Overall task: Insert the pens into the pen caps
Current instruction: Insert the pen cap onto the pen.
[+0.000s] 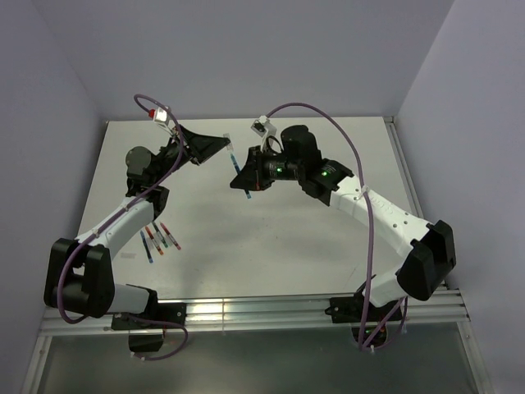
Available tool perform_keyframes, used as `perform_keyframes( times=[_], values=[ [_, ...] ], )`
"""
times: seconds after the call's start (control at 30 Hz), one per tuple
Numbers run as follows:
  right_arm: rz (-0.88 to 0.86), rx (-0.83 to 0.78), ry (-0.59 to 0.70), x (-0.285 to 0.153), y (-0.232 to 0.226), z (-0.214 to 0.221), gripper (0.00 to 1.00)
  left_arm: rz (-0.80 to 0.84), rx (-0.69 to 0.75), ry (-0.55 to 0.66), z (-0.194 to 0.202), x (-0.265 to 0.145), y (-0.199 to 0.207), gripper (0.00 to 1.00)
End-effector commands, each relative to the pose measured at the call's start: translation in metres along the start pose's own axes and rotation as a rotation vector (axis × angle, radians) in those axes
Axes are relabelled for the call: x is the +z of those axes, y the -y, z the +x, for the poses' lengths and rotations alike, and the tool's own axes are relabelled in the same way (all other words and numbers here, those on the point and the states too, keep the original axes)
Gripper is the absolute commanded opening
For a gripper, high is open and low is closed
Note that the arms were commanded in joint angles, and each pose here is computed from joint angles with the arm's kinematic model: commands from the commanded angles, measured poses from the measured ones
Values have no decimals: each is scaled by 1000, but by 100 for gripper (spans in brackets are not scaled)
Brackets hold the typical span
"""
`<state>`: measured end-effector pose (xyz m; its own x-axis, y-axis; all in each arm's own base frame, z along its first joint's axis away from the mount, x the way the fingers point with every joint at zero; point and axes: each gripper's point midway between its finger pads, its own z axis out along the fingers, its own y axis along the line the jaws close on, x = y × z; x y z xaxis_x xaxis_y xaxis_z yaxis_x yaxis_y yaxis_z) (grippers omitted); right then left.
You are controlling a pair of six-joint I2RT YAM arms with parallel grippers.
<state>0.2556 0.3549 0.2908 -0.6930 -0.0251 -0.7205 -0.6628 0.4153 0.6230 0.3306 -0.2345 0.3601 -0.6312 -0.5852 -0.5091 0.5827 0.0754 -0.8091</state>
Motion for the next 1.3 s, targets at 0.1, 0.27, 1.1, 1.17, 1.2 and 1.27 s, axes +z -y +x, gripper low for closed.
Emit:
perform_keyframes(
  times=[0.1,0.27,1.1,1.17,1.2,1.27],
  values=[
    [-3,-22,-2,3,-2,1,0,71,79,7,-5,-3,25,0],
    [3,-25,6,3,-2,-1,0,67,73,7,-4,-4,23,0],
    [25,-53,45,-6,-6,-14,0,53,59,-24,6,0,14,0],
    [29,-55,48,-7,-6,-15,0,46,62,-28,8,1,14,0],
    [29,-55,50,-7,-6,-16,0,47,63,-31,9,2,14,0],
    [33,-58,56,-8,-6,-17,0,39,66,-37,11,2,13,0]
  ],
)
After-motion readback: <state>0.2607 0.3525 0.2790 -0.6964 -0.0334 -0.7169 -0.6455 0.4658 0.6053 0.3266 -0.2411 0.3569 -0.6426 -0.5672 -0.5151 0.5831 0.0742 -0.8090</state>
